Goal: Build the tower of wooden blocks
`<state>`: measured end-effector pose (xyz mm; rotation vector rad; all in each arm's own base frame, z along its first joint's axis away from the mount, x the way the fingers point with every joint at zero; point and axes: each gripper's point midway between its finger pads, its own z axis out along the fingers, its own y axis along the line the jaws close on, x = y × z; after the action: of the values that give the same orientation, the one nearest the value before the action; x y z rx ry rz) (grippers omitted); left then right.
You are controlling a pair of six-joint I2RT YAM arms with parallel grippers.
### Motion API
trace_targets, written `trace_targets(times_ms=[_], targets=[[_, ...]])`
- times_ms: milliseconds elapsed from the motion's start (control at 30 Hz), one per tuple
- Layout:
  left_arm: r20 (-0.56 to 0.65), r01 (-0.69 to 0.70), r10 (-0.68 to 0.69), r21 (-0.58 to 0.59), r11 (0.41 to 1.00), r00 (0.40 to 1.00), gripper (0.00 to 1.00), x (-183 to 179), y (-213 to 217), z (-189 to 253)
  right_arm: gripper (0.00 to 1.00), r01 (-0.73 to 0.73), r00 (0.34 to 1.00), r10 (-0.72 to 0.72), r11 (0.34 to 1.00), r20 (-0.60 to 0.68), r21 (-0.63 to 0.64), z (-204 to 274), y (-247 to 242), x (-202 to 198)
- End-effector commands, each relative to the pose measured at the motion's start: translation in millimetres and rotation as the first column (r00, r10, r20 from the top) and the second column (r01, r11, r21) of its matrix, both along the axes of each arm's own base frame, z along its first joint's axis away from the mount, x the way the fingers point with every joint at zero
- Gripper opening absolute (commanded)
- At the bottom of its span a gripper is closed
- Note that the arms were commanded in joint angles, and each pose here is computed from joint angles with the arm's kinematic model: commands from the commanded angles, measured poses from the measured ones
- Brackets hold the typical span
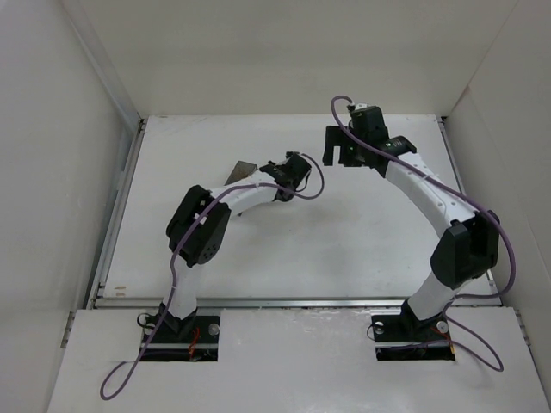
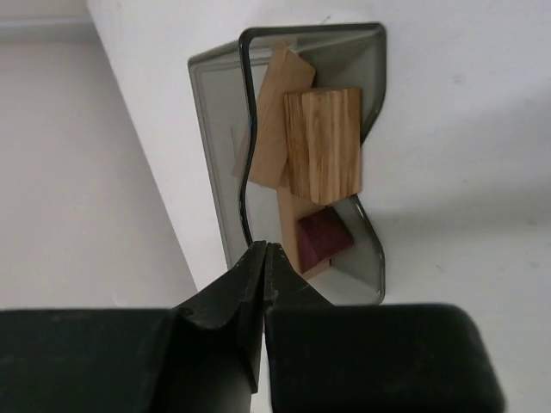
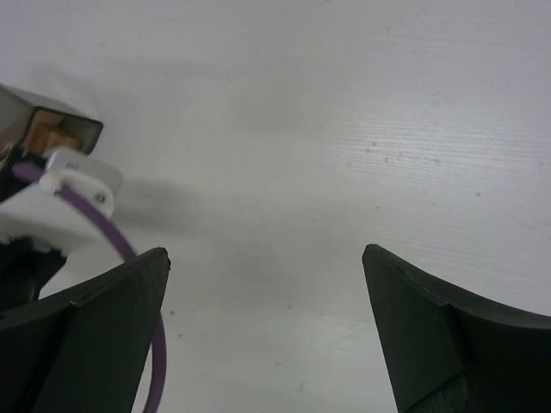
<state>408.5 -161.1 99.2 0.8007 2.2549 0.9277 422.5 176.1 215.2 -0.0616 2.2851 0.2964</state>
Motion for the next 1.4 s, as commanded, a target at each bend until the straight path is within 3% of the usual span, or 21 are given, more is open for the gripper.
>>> trace_targets(times_ms=[0,200,233,267,300,333,400,433,533,733,900,967,1133,1367], targets=[[0.155,-0.063,0.055,0.044,0.997,0.986,0.00,3,-3,37,1.00,0.136,0.989,-0.138,0.990,-0.052,-0.040,-14,-30,5],[0.167,-0.087,0.086,0.000,0.996,0.982,0.00,4,-7,58,1.00,0.126,0.988,-0.127,0.992,-0.085,-0.018,-28,-32,-7],[0.129,-0.100,0.110,-0.083,0.992,0.985,0.17,7,-8,54,1.00,0.110,0.992,-0.109,0.994,-0.066,0.009,-20,-28,-8],[0.095,-0.105,0.118,-0.132,0.986,0.988,0.18,8,-8,55,1.00,0.092,0.994,-0.092,0.996,-0.067,0.009,-20,-27,-11],[0.072,-0.110,0.126,-0.200,0.974,0.989,0.39,12,-9,66,1.00,0.082,0.995,-0.081,0.996,-0.057,0.024,-18,-25,-11],[0.039,-0.105,0.119,-0.263,0.959,0.992,0.49,14,-9,68,1.00,0.065,0.995,-0.064,0.998,-0.070,0.019,-23,-24,-14],[-0.065,-0.097,0.075,-0.465,0.880,0.995,0.70,18,-10,70,1.00,0.037,0.998,-0.035,0.998,-0.049,0.055,-15,-17,-14],[-0.090,-0.100,0.062,-0.516,0.851,0.994,0.86,18,-8,71,1.00,0.023,0.999,-0.021,0.998,-0.048,0.054,-15,-17,-17],[-0.174,-0.136,0.032,-0.626,0.768,0.984,0.94,25,6,63,1.00,0.007,0.999,-0.004,0.998,-0.053,0.067,-14,-13,-19],[-0.310,-0.177,-0.078,-0.712,0.680,0.948,0.94,28,10,38,1.00,-0.042,0.997,0.047,0.996,-0.058,0.084,-12,-4,-17],[-0.365,-0.211,-0.090,-0.704,0.678,0.927,0.90,20,17,21,1.00,-0.050,0.997,0.055,0.995,-0.058,0.091,-11,-2,-15],[-0.364,-0.221,-0.073,-0.699,0.680,0.929,0.86,23,24,18,1.00,-0.049,0.996,0.055,0.995,-0.067,0.088,-15,-2,-14],[-0.420,-0.282,-0.032,-0.664,0.692,0.907,0.66,26,42,-4,1.00,-0.049,0.996,0.057,0.994,-0.075,0.100,-13,2,-11],[-0.439,-0.290,-0.037,-0.652,0.700,0.898,0.54,25,43,-17,1.00,-0.042,0.996,0.049,0.995,-0.080,0.092,-12,1,-7]])
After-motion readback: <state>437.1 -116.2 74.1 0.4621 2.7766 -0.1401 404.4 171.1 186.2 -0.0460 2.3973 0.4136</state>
